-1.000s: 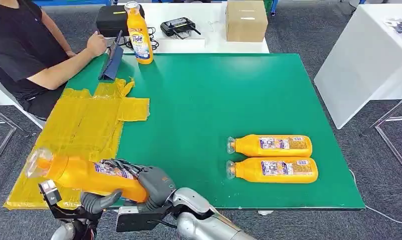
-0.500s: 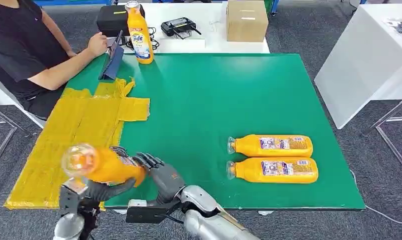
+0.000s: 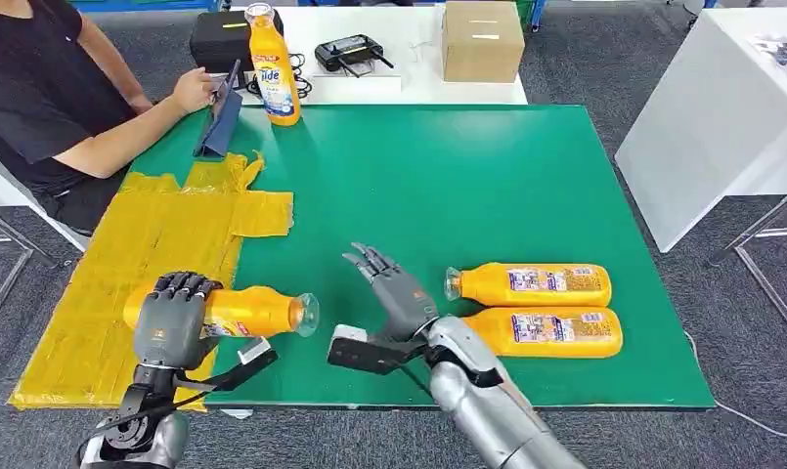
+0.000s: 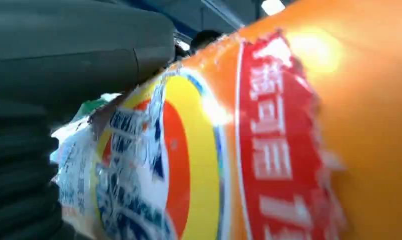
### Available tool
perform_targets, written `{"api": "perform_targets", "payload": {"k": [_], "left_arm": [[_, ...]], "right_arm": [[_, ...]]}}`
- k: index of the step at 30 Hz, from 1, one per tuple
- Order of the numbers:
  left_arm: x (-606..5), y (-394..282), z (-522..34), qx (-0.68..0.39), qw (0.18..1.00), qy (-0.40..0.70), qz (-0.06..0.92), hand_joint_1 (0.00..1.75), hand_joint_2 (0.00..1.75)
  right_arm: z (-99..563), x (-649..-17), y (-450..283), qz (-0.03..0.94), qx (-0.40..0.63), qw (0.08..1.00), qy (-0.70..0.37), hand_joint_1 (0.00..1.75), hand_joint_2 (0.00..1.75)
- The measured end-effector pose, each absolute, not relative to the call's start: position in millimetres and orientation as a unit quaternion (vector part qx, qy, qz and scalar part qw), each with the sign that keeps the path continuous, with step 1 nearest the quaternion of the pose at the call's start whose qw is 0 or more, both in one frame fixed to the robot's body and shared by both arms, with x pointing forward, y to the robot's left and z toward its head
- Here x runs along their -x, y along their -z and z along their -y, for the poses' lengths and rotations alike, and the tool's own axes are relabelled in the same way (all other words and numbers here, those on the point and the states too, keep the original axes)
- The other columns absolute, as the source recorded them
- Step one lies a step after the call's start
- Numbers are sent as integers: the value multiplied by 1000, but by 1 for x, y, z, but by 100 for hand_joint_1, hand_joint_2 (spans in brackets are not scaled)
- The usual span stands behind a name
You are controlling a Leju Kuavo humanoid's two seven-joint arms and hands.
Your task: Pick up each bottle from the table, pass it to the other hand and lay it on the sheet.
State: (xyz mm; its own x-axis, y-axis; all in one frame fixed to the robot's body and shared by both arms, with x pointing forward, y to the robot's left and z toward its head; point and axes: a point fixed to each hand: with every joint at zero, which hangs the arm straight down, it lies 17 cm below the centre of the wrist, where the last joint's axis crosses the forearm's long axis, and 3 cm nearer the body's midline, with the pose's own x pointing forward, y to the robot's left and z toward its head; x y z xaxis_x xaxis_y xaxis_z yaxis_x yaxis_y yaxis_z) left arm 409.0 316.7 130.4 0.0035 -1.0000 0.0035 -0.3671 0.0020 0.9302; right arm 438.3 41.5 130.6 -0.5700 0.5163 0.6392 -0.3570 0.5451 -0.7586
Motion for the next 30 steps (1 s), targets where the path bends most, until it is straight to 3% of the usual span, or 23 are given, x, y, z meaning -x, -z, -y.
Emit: {"api": "perform_targets", "payload": {"k": [3, 9, 10, 13, 19, 23, 24, 25, 26, 30], "left_arm": [[-418, -97, -353, -602, 442, 400, 532, 175, 175], [-421, -58, -373, -592, 468, 437, 490, 175, 175], [-421, -54, -375, -591, 470, 441, 485, 0, 175], [-421, -41, -377, -580, 469, 460, 482, 0, 175], [-418, -32, -377, -546, 471, 471, 509, 0, 175], [-417, -32, -381, -546, 472, 471, 508, 0, 175], [-417, -32, -381, -546, 472, 471, 507, 0, 0], [-417, -32, -382, -546, 472, 471, 507, 0, 0], [-417, -32, -382, -546, 473, 470, 507, 0, 0], [-415, -29, -374, -503, 491, 459, 543, 0, 0]], "right_arm": [[-7, -457, -159, 766, 58, 455, -450, 0, 175], [37, -470, -183, 782, 67, 444, -433, 0, 175], [46, -470, -185, 781, 56, 448, -431, 0, 175], [89, -472, -184, 772, 18, 466, -432, 0, 175], [181, -465, -177, 753, 45, 478, -449, 0, 175], [200, -461, -178, 750, 60, 476, -456, 0, 175], [202, -461, -179, 749, 62, 475, -457, 0, 0], [205, -460, -179, 749, 65, 474, -459, 0, 0], [206, -460, -180, 749, 66, 474, -459, 0, 175], [218, -452, -171, 733, 64, 482, -476, 0, 175]]}}
